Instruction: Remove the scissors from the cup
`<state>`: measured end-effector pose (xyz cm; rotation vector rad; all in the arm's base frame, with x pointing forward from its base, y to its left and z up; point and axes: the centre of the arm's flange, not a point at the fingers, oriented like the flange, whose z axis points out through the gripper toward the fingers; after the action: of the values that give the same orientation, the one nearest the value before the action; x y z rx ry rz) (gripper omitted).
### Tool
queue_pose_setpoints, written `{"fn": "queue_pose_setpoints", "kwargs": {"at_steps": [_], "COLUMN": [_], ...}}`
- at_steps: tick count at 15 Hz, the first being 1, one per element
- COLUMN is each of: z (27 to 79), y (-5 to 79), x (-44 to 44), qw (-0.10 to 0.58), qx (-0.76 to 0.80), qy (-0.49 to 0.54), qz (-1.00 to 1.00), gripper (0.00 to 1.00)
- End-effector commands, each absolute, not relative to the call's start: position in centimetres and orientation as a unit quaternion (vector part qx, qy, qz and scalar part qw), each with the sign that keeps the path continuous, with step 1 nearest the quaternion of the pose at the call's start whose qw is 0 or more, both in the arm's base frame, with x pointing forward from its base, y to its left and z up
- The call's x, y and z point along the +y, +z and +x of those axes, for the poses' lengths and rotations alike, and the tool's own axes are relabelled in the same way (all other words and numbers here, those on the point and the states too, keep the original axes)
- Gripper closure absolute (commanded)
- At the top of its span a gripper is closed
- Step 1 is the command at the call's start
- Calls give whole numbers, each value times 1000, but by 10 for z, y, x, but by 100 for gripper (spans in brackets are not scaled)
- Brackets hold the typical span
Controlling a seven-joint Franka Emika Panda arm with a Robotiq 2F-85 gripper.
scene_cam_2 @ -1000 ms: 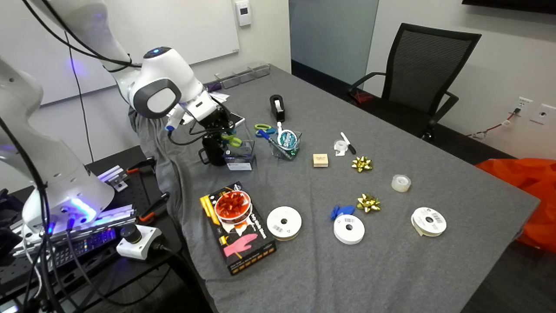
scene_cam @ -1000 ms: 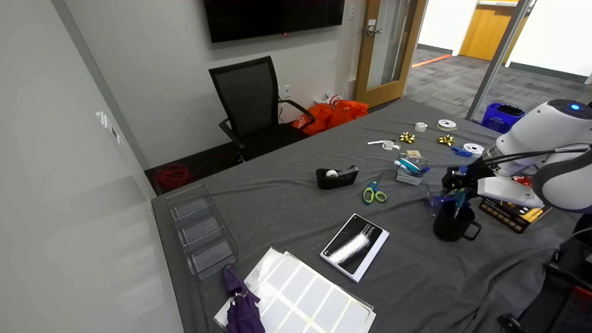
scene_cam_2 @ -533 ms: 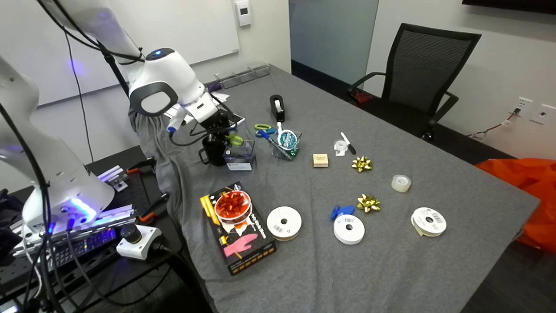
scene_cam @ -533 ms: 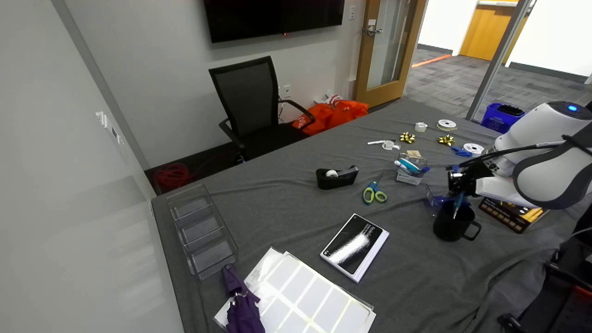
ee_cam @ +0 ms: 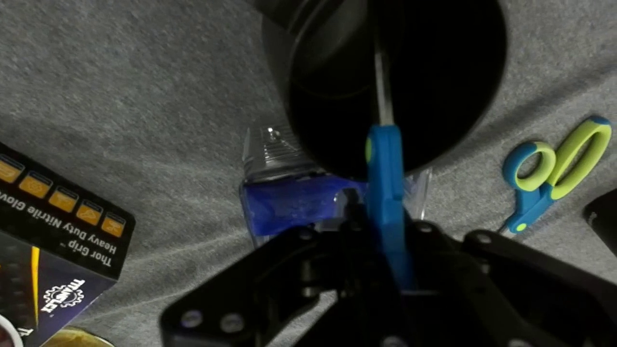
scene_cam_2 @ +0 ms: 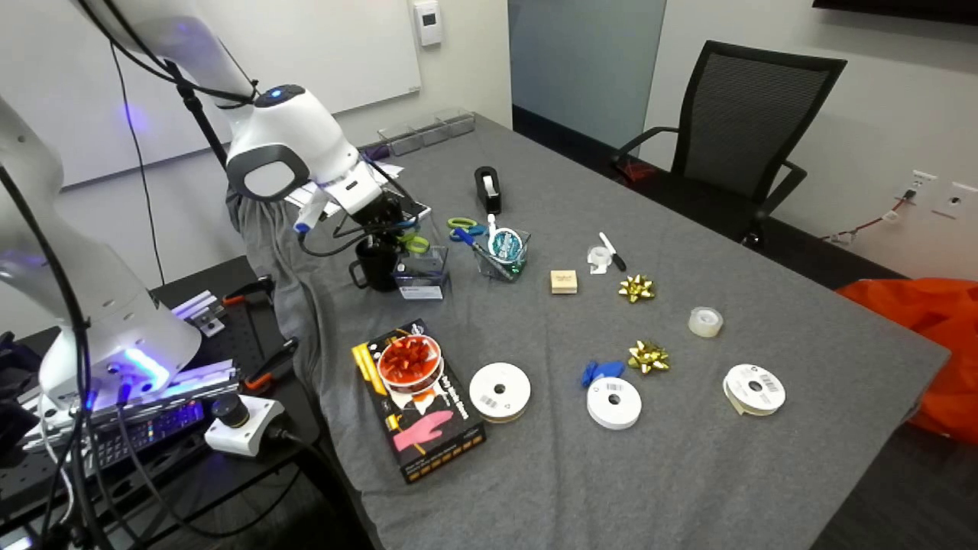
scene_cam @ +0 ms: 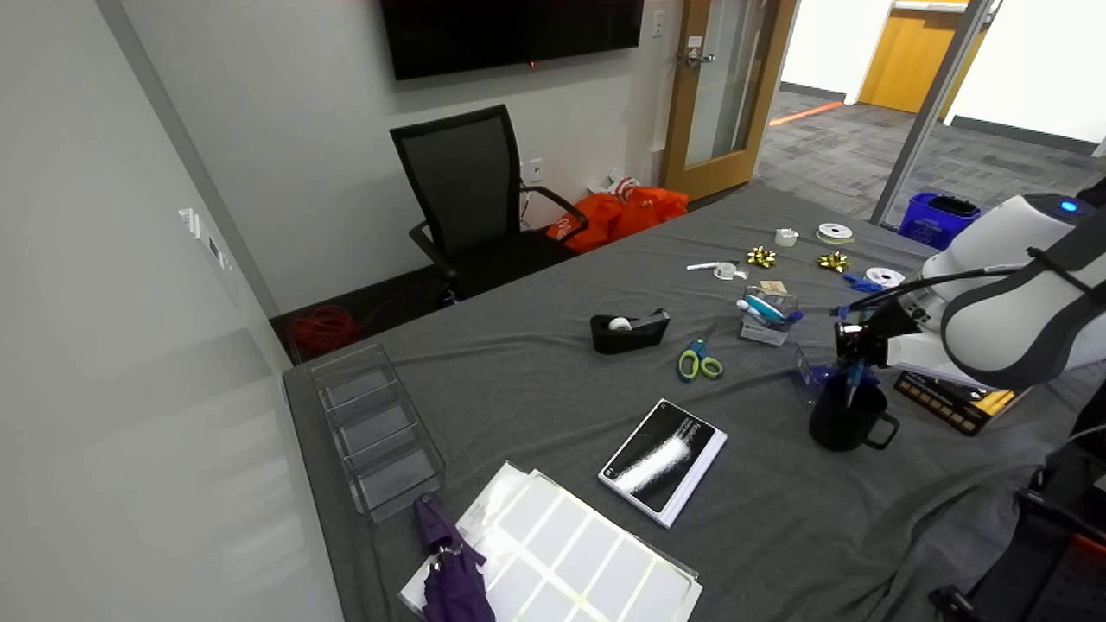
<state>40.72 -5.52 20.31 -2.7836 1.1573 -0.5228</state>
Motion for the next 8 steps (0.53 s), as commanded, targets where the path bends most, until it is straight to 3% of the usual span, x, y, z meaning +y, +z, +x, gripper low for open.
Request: {"fn": "queue_pose_setpoints", "kwargs": {"at_steps": [1,8], "z": [397,404], "y": [221,256], "x": [-44,-32], "qw": [39,36], "qx": [372,378], "qy": [-181,-189], "qz": [-909,-905], "gripper": [97,97]}}
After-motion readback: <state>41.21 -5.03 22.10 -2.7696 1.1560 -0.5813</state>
